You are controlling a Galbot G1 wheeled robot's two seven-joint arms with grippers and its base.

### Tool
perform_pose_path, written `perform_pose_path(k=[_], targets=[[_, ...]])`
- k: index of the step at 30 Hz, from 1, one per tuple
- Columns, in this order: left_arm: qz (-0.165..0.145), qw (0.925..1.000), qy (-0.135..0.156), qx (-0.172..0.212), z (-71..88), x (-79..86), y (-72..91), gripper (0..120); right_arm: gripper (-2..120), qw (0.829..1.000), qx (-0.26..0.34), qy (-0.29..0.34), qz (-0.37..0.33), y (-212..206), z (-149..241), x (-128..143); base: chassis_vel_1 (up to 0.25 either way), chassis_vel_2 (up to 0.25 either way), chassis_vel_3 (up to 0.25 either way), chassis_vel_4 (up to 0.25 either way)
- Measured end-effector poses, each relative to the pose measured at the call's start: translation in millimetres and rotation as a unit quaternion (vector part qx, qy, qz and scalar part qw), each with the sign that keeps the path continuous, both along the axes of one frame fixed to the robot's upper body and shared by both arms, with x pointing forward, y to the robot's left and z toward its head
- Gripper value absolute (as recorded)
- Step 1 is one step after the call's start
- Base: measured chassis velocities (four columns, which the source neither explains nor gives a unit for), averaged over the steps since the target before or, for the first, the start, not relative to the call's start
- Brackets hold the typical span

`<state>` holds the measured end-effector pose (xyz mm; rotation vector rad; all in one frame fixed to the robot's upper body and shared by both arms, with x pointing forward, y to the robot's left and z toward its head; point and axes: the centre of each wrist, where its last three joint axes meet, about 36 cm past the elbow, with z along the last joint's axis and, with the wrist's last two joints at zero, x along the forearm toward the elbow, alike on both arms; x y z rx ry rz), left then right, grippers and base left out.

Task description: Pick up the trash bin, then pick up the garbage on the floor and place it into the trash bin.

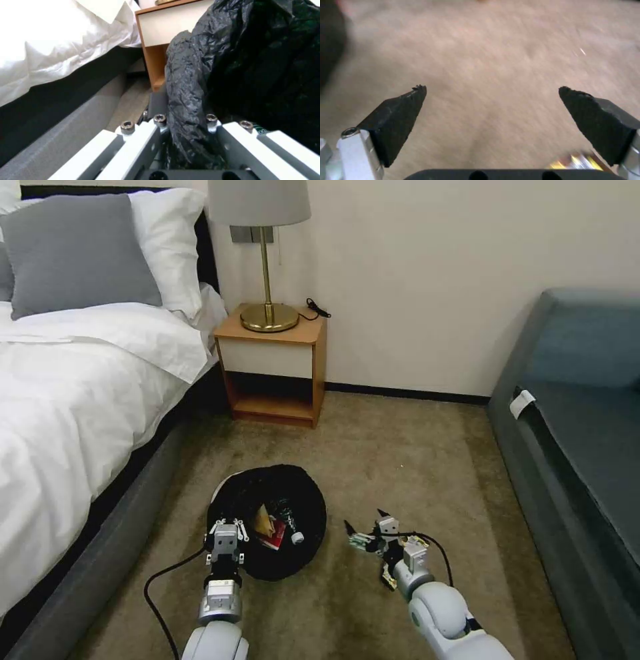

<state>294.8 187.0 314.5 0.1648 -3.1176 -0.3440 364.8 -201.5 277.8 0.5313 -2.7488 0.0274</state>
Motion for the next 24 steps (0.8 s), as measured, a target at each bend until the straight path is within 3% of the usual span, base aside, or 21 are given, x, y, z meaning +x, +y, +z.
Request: perform_pose_path(k=[10,24], targets=[[0.004,1.0000,0.003,0.002,-1.2,0.7,10.2,3,100,0.990,-0.088,0.082,-0.067,-40,-44,12,0.000,0.000,0.000,0.000],[0.012,0.9999,0.007,-0.001,-2.4,-0.4,17.4,3,100,0.978,-0.126,0.139,-0.090,-49,-57,26,0.000,0.000,0.000,0.000]])
